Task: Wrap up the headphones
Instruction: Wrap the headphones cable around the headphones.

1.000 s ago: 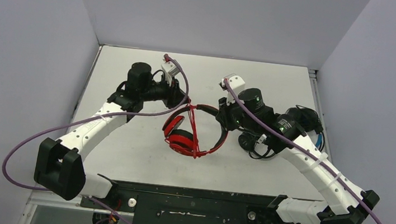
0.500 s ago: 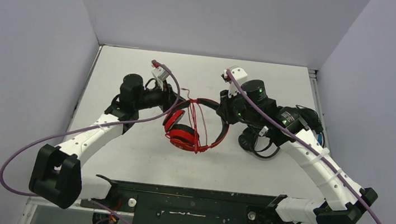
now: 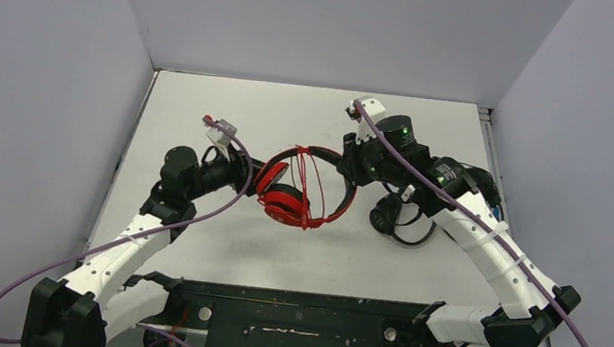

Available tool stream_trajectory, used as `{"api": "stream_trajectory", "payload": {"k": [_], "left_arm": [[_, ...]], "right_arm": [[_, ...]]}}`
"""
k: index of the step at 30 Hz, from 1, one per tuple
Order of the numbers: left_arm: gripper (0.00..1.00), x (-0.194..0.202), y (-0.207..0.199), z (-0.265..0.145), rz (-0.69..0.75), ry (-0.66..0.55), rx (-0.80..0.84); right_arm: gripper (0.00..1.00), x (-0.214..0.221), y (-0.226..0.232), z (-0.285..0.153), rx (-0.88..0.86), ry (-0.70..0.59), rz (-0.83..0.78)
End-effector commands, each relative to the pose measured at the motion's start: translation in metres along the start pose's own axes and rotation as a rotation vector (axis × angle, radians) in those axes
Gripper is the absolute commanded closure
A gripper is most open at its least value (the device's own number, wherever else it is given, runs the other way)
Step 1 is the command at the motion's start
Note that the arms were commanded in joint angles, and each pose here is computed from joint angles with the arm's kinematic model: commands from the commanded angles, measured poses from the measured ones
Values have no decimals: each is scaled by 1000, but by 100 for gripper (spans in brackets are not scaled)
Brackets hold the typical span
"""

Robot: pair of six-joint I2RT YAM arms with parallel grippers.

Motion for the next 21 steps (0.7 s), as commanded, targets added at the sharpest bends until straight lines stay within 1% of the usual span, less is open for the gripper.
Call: {"api": "stream_trajectory", "payload": {"k": [1,2,3,6,7,10,13,15,19,21], "left_arm": [[47,-9,-2,-4,37,-86,-5],[45,-8,-3,-4,43,-94,3],[38,-8,-3,-5,52,-107,7],[21,-6,-4,-7,80,-160,13],[20,-7,-5,-8,103,-201,20],[19,-1,-3,-11,116,-266,-7],[11,2,0,-12,158,-291,-19],[10,3,0,-14,191,-319,-25],[9,5,5,-16,210,-371,-80],[3,7,6,-14,242,-383,-60]], "right_arm": [[100,-21,10,-15,-67,-76,21],[100,-21,9,-14,-65,-72,23],[100,-21,9,-15,-65,-68,24],[100,-24,8,-19,-73,-66,33],[100,-26,8,-20,-76,-63,34],[100,-30,5,-24,-68,-55,45],[100,-34,3,-27,-61,-44,59],[100,-37,3,-30,-58,-37,65],[100,-44,4,-35,-57,-37,81],[100,-47,5,-38,-60,-39,90]]}}
Point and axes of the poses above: each gripper's point midway between its finger pads, its own z axis out along the fingers, its own y axis along the line the jaws close on, x = y × z, the point moved 9 cm from there along -z, back along the fingers, and after that the axes turned 14 degrees about z, right-handed, at the moved point
